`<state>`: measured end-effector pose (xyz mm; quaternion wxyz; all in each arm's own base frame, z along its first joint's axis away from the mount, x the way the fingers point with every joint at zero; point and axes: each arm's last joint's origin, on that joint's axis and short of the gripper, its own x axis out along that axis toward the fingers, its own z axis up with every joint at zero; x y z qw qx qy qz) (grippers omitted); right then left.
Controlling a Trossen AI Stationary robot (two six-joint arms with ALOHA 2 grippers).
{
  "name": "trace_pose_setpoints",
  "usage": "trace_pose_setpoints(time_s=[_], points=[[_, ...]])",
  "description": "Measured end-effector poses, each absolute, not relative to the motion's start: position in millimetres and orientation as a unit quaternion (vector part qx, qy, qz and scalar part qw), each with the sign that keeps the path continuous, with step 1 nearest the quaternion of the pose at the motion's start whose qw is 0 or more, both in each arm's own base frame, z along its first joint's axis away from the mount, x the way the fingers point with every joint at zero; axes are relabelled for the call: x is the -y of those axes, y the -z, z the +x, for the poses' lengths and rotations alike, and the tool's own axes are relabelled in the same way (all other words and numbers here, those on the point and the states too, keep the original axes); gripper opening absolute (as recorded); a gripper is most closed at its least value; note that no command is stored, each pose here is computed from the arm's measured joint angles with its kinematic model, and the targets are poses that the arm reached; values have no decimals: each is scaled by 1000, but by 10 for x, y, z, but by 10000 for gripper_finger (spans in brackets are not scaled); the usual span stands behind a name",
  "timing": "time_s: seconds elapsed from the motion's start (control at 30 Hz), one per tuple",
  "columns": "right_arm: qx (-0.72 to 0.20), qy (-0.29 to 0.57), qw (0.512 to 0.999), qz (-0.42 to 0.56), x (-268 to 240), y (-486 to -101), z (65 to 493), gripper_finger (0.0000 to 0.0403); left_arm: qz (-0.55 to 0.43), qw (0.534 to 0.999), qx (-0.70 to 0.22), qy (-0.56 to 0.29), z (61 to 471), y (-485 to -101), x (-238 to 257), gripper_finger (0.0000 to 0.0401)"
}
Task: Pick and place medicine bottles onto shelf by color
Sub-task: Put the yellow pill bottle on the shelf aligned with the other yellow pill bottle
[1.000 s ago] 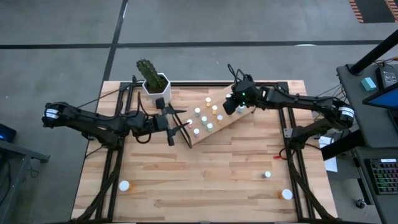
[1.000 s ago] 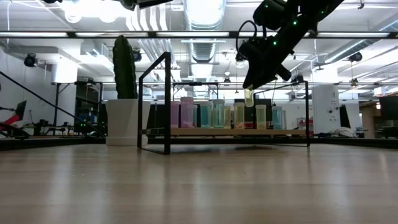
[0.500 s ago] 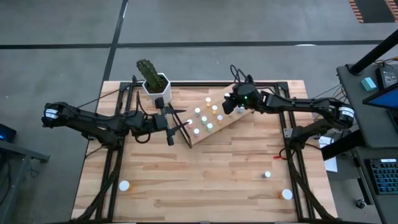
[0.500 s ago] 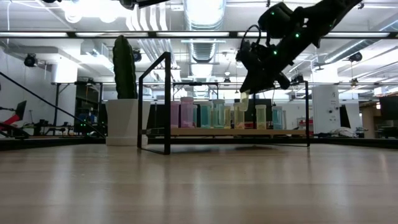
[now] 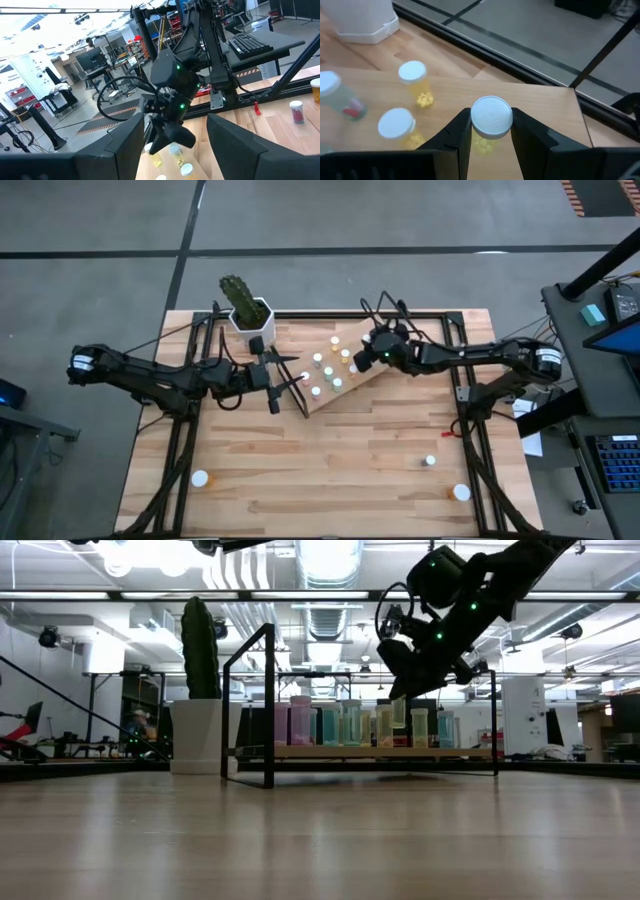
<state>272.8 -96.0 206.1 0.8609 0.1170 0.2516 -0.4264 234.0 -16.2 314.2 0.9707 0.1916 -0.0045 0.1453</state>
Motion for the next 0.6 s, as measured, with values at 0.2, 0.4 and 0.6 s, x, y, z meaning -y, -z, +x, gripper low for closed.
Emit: trace_pose_setpoints(time_s=[0.2, 0.4, 0.6], points=[[-254, 441, 852, 125, 994, -2003, 2797, 112, 192, 971, 4, -145, 2341, -3141, 162, 199], [-263, 443, 848, 124, 1020, -1953, 2884, 111, 192, 971, 4, -145, 2342, -3140, 162, 199], [-278, 446, 841, 128, 1018, -1900, 2876, 111, 192, 971, 4, -146, 2342, -3140, 162, 199]])
